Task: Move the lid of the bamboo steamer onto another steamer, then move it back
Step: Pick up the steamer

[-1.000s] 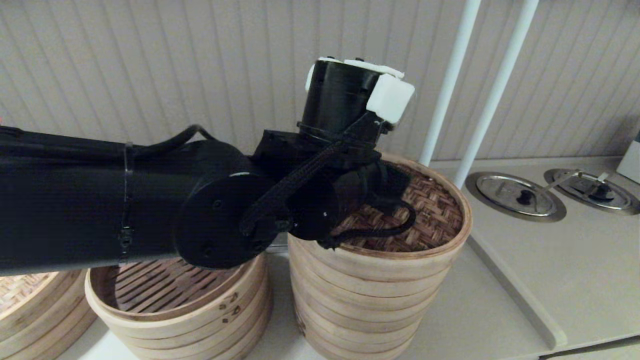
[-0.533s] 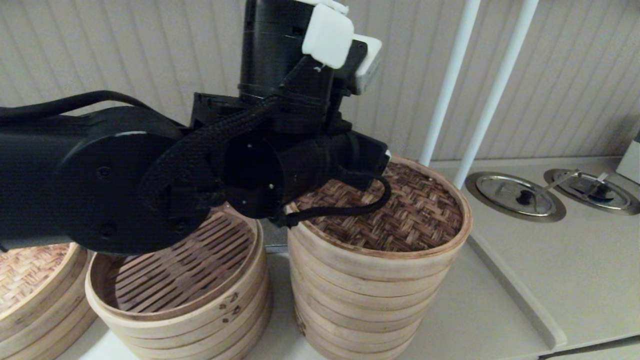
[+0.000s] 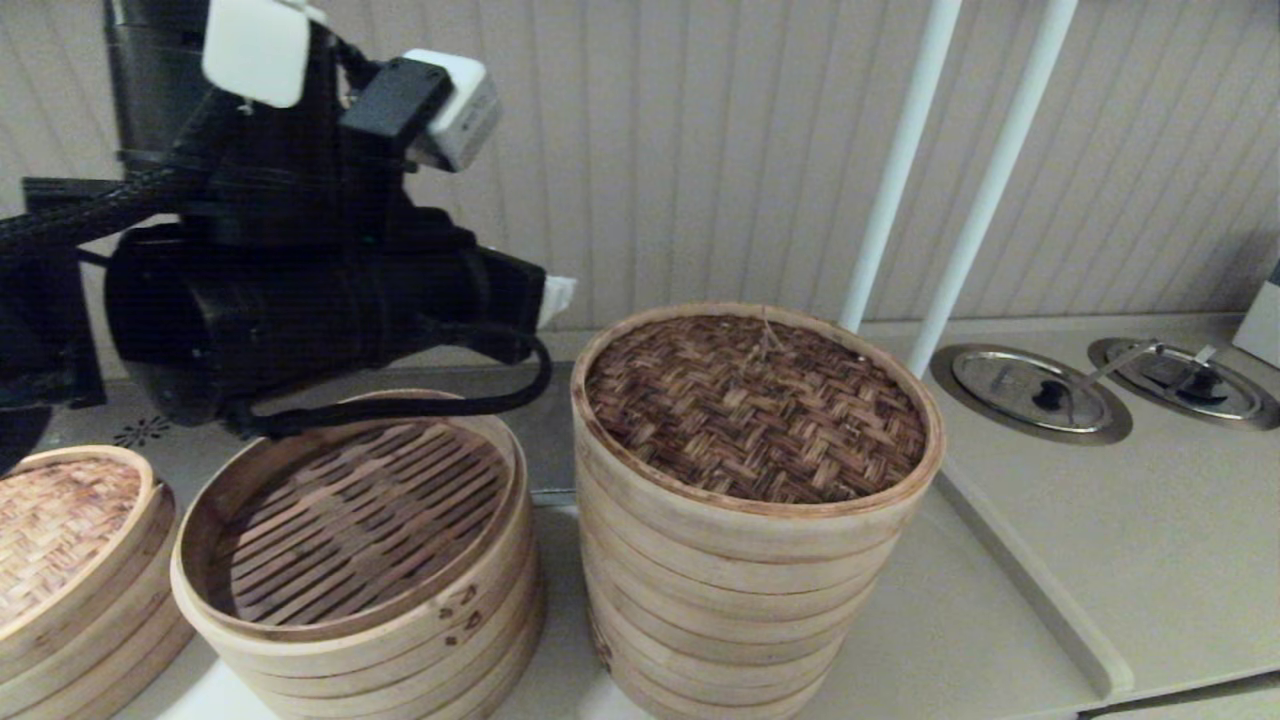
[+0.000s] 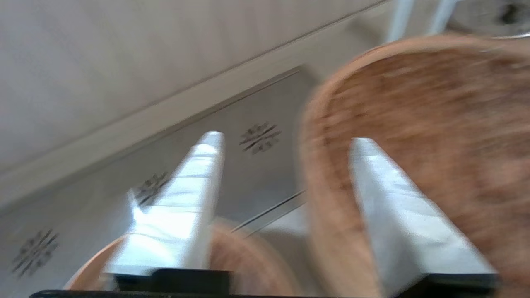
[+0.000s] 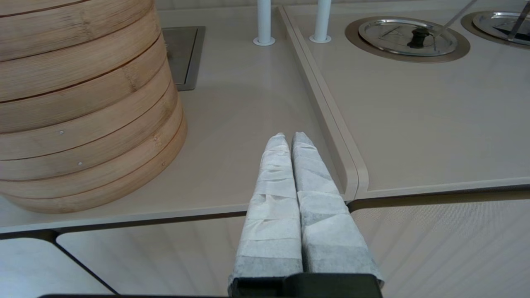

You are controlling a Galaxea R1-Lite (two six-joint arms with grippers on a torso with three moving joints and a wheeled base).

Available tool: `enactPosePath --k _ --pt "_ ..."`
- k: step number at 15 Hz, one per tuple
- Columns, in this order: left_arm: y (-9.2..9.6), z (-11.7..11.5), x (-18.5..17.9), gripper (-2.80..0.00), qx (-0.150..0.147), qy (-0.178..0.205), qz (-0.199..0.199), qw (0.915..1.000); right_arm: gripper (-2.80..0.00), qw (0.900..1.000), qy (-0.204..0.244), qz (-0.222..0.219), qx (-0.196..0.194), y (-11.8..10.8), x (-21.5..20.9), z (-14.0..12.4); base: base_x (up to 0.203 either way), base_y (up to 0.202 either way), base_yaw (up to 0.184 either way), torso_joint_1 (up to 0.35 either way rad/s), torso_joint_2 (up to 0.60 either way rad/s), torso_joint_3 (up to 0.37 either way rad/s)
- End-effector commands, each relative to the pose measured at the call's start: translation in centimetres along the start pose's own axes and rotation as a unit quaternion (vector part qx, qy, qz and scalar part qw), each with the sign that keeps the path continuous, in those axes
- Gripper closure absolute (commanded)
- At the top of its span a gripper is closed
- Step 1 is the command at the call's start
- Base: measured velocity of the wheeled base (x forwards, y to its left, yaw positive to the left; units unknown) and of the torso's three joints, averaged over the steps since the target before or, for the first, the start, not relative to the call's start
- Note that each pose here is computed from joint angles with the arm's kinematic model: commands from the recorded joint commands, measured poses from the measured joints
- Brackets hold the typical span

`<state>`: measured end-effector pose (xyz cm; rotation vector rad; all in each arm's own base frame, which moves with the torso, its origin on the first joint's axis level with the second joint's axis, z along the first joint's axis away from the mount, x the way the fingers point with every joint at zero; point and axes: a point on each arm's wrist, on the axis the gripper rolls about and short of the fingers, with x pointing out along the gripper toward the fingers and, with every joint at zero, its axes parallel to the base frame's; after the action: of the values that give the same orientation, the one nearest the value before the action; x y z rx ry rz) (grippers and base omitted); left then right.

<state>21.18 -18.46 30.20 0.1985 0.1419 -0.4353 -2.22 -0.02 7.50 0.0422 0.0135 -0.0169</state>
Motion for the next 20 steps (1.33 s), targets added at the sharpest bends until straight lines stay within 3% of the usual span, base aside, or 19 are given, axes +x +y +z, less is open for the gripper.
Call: enactPosePath --k 1,5,7,13,16,20 --pt "3.5 -0.8 -2.5 0.00 -0.012 -0.003 0.027 0.9996 0.00 1.000 0.002 0.000 0.000 0.0 0.0 -0.1 0.000 0.000 0.000 0.000 0.00 0.000" --pt "7.5 -3.8 -5.7 0.00 -0.029 0.015 0.044 0.9985 0.00 1.000 0.002 -0.001 0.000 0.0 0.0 -0.1 0.000 0.000 0.000 0.000 0.00 0.000" --pt "8.3 -5.1 -7.9 0.00 -0.037 0.016 0.049 0.9980 0.00 1.000 0.002 0.000 0.000 0.0 0.0 -0.1 0.000 0.000 0.000 0.000 0.00 0.000" --pt "8.8 -10.4 -15.3 0.00 -0.055 0.007 0.085 0.9949 0.00 1.000 0.002 0.000 0.000 0.0 0.0 -0.1 0.000 0.000 0.000 0.000 0.00 0.000" --pt "7.8 -14.2 -18.4 0.00 -0.067 0.007 0.101 0.9926 0.00 1.000 0.002 0.000 0.000 0.0 0.0 -0.1 0.000 0.000 0.000 0.000 0.00 0.000" --pt "5.8 -18.0 -22.0 0.00 -0.069 -0.028 0.116 0.9905 0.00 1.000 0.002 0.001 0.000 0.0 0.0 -0.1 0.000 0.000 0.000 0.000 0.00 0.000"
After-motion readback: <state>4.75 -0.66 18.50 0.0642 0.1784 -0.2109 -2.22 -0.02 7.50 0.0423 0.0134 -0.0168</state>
